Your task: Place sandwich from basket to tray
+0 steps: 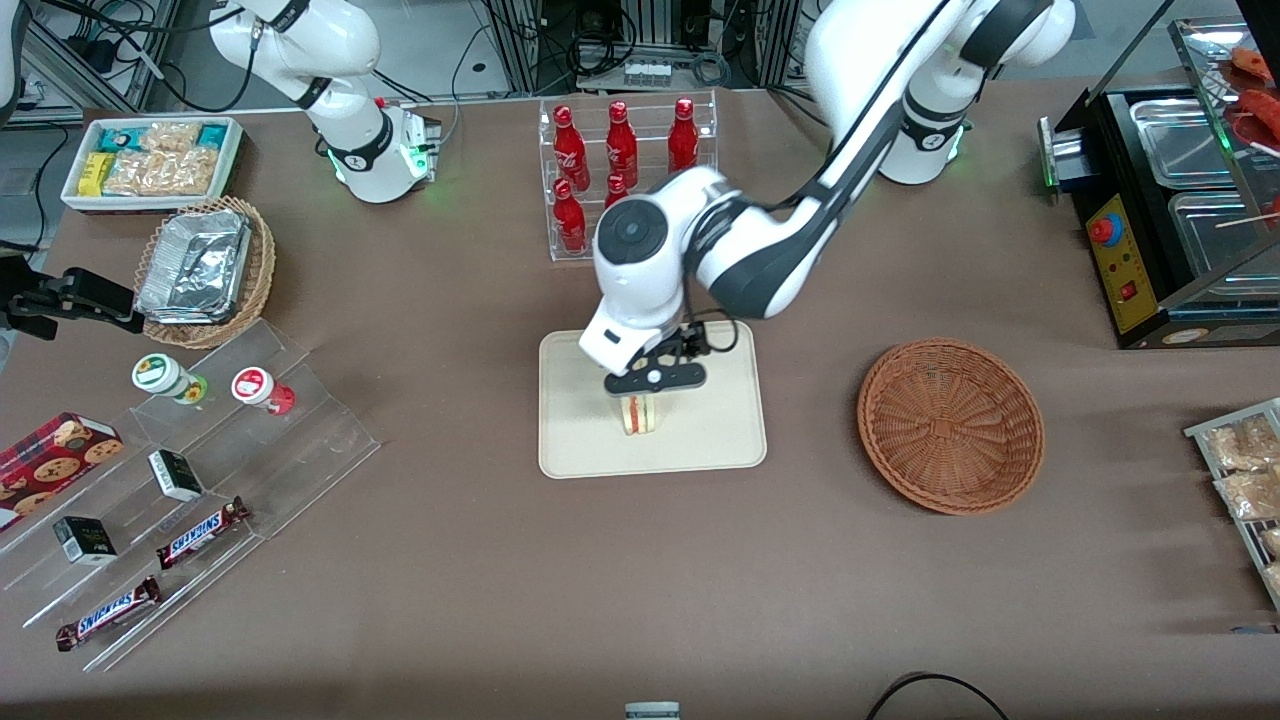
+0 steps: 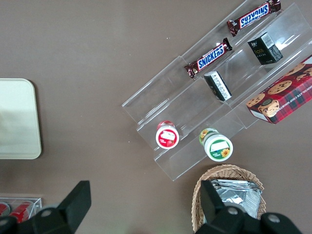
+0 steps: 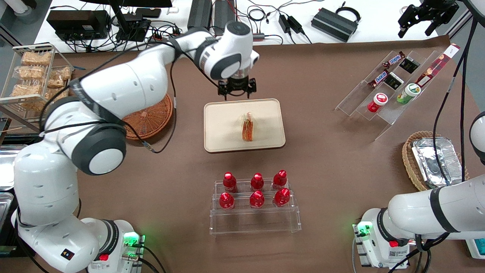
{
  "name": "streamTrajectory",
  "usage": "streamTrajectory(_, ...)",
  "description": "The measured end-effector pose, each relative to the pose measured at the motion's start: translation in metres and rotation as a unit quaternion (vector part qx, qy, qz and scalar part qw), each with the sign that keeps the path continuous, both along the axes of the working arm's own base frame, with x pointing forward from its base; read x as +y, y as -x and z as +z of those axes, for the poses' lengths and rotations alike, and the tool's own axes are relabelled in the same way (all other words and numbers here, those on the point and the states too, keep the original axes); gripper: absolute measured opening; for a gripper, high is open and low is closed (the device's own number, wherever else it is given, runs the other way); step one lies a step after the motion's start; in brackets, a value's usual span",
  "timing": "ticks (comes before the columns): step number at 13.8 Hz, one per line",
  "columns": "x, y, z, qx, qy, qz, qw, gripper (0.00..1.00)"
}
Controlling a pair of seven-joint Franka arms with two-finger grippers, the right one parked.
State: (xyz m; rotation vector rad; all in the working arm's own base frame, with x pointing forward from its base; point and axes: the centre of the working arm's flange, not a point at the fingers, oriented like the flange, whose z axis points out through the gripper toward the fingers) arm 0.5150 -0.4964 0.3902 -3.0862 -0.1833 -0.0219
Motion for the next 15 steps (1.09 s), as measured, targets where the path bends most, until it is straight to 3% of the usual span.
streamTrajectory(5,0.045,-0.008,0.071,-0.003,-0.015,-0.040,0.9991,1.00)
streamTrajectory(9,0.108,-0.033,0.119,-0.009,-0.021,-0.053,0.9983,1.00)
streamTrajectory(15,0.245,-0.066,0.177,0.022,-0.024,-0.018,0.9993,1.00)
